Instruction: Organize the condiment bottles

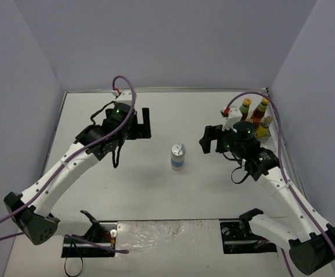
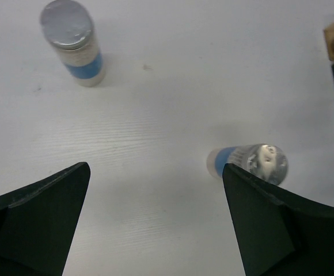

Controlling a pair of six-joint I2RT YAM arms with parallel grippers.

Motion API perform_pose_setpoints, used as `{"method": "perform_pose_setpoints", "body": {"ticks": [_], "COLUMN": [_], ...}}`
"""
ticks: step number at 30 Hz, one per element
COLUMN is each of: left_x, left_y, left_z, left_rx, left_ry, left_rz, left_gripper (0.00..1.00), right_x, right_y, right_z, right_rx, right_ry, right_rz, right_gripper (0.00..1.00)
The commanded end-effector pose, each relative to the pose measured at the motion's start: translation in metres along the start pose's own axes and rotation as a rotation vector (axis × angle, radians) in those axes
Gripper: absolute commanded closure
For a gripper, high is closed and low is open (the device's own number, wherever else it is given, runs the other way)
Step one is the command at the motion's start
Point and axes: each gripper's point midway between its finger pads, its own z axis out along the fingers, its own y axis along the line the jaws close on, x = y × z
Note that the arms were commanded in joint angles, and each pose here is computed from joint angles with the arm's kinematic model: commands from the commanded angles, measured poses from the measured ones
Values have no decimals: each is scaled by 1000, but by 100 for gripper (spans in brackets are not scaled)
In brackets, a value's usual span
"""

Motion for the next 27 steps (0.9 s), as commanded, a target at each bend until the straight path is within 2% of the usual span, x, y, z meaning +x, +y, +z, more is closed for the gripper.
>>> {"method": "perform_pose_setpoints", "body": {"ticks": [1,7,14,23,27], "left_x": [2,27,66,86,85], "left_y": [46,104,161,182,185], "left_z": [-15,-40,-53,-52,-47], "left_rx": [-83,-176,-298,-361,-374], "left_ry": [-44,-64,-47,-78,-71], "left_rz": [-57,-80,-108,-119,-110], "left_gripper": [3,3,3,3,3], "right_x": [-21,-3,18,50,60], "right_y": [39,84,105,106,101], "right_z": [14,39,71,101,108], "right_rx": [-30,-86,-70,-2,23], "right_ry": [-37,40,123,210,230], "right_rz": [-78,-159,-203,-251,-260], "right_gripper": [0,0,0,1,7]}}
